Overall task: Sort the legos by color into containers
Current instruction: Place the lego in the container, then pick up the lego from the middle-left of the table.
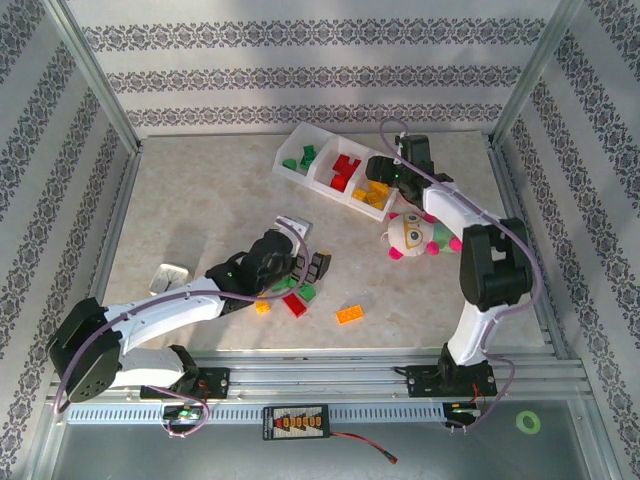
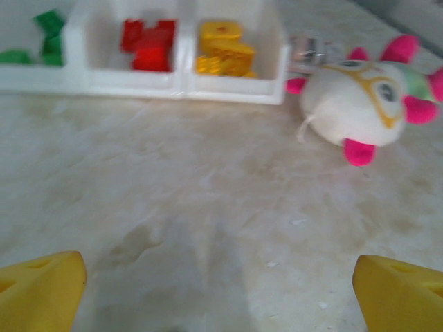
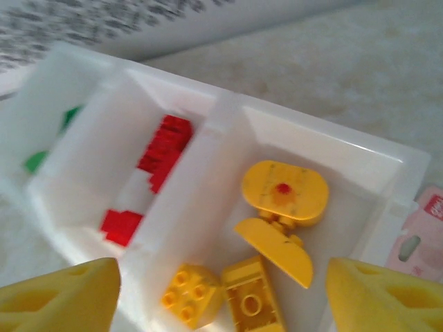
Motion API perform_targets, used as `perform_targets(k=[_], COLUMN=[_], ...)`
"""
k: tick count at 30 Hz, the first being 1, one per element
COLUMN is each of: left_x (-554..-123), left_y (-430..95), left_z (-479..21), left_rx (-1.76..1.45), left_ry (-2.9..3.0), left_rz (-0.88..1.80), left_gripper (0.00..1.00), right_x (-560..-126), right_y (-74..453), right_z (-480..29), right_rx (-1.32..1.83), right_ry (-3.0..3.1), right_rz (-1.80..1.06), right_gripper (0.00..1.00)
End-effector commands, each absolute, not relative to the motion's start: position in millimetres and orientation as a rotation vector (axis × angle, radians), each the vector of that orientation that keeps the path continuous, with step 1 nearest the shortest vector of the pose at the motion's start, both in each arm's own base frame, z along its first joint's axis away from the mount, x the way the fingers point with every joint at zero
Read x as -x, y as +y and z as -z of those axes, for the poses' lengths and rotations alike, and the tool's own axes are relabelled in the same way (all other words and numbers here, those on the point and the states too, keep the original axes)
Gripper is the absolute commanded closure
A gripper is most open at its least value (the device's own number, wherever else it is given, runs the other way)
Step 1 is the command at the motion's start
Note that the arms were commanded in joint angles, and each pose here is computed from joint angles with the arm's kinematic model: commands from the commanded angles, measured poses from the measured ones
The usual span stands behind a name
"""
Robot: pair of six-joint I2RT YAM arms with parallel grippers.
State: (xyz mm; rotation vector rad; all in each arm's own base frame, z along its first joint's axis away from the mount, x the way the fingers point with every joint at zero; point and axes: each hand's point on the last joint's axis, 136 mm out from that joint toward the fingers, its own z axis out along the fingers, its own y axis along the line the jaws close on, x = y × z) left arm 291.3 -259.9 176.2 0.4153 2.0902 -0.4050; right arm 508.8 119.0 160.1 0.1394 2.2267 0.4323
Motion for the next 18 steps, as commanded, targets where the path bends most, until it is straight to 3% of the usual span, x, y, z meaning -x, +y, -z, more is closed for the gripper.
perform_targets(k=[1, 9, 18], left_x=[-277, -226, -197], left_y=[-210, -152, -135], left_z=[-158, -125, -91], left_rx=[-0.153, 0.171, 0.306], left_ry=[2.290, 2.535, 2.672], left_rz=[0.220, 0.088, 0.033], left_gripper=[0.01, 0.04, 0.11], right_x=[-486, -404, -348], right_y=[149, 184, 217], right_z=[-190, -200, -191], right_rx=[0.042, 0.299, 0.506], right_ry=[2.134, 2.106, 2.119], right_rz=[-0.563, -0.785, -0.822], right_gripper=[0.17, 0.05, 0.03])
